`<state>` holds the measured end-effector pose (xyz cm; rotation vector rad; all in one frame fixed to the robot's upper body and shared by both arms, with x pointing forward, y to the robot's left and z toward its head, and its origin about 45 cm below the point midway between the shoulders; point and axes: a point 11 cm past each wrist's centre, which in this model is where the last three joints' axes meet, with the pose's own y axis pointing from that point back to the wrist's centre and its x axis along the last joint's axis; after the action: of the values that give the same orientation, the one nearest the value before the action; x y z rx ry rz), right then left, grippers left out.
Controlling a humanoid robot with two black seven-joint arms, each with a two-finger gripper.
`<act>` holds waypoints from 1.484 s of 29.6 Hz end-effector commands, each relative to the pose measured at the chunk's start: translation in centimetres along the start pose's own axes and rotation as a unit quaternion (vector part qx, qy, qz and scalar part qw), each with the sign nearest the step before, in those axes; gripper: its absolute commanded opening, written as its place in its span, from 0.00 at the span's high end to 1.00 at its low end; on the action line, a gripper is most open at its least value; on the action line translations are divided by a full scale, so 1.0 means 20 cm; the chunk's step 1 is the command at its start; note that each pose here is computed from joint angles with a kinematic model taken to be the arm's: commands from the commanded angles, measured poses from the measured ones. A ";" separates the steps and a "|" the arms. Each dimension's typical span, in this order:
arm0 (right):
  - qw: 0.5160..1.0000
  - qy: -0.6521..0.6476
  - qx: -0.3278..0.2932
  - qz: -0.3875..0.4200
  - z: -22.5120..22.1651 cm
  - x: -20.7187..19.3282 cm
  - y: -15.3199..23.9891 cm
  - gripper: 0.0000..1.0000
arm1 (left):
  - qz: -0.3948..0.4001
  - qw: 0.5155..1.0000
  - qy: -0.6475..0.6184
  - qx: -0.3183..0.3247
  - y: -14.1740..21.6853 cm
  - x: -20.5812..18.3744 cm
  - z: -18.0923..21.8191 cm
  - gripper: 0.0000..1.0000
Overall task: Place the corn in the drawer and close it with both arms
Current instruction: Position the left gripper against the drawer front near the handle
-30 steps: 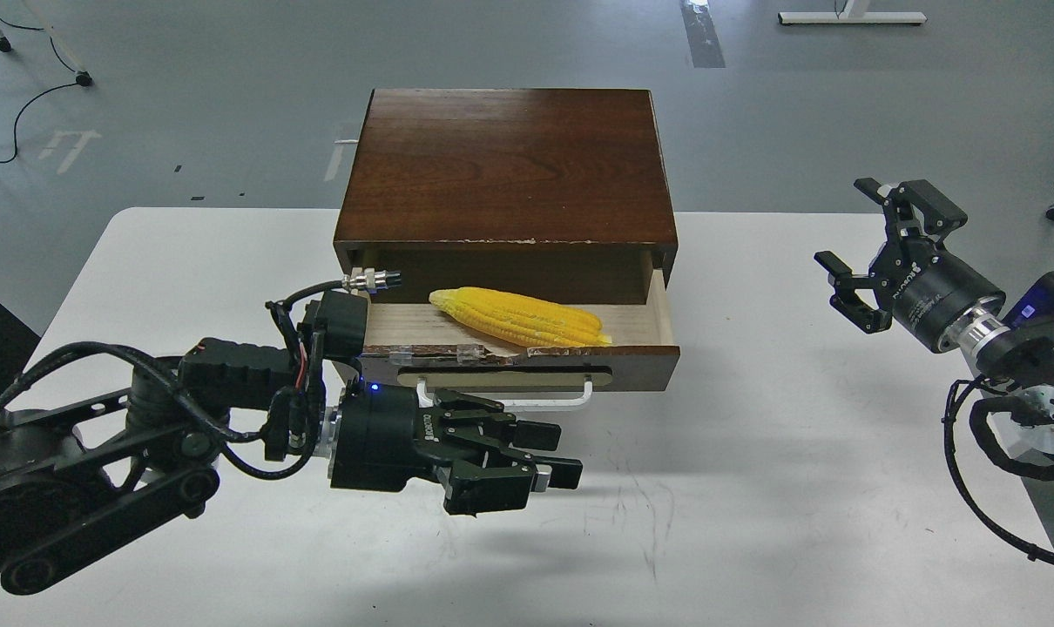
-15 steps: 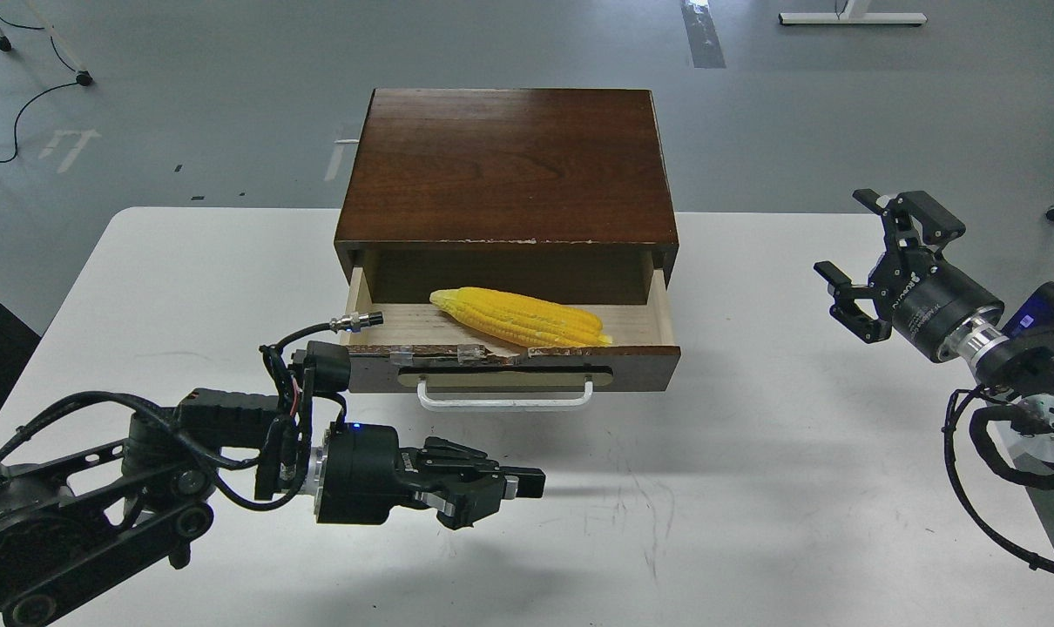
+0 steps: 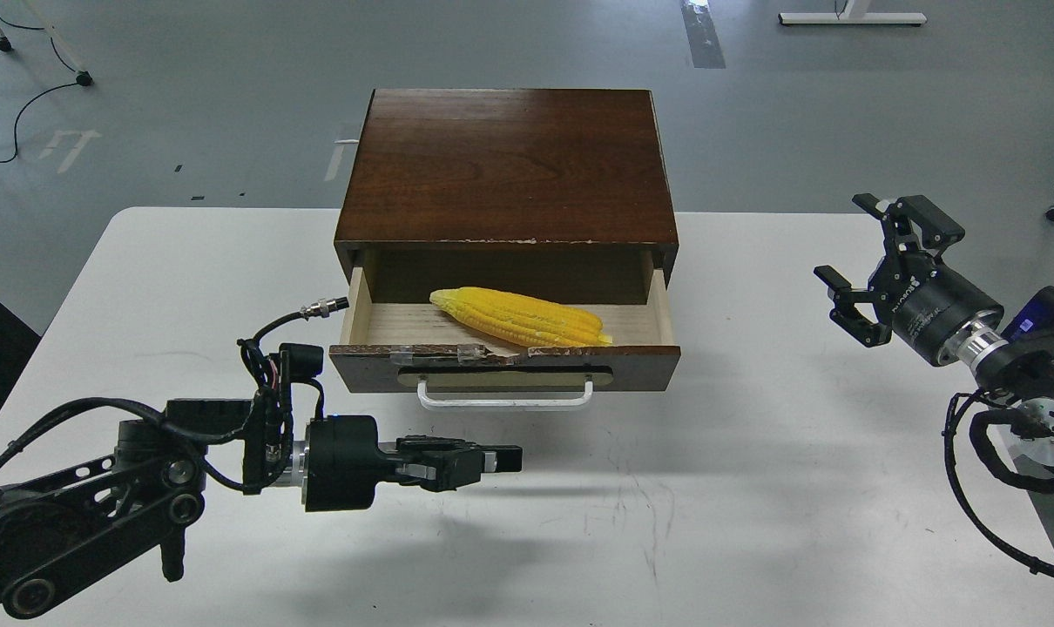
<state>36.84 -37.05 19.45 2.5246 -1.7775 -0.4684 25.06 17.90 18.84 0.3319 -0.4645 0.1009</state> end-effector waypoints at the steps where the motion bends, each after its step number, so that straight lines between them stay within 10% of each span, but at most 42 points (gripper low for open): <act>1: 1.000 0.001 0.000 0.000 0.00 0.00 0.00 0.03 | 0.002 1.000 0.004 0.000 -0.01 0.00 -0.01 1.00; 44: 1.000 -0.005 -0.008 0.000 0.04 0.00 0.02 0.03 | 0.058 0.997 0.043 0.005 0.03 0.13 -0.09 1.00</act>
<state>36.30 -36.99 18.76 2.5162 -1.7688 -0.4927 27.91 19.29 18.58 0.3195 -0.4012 0.2222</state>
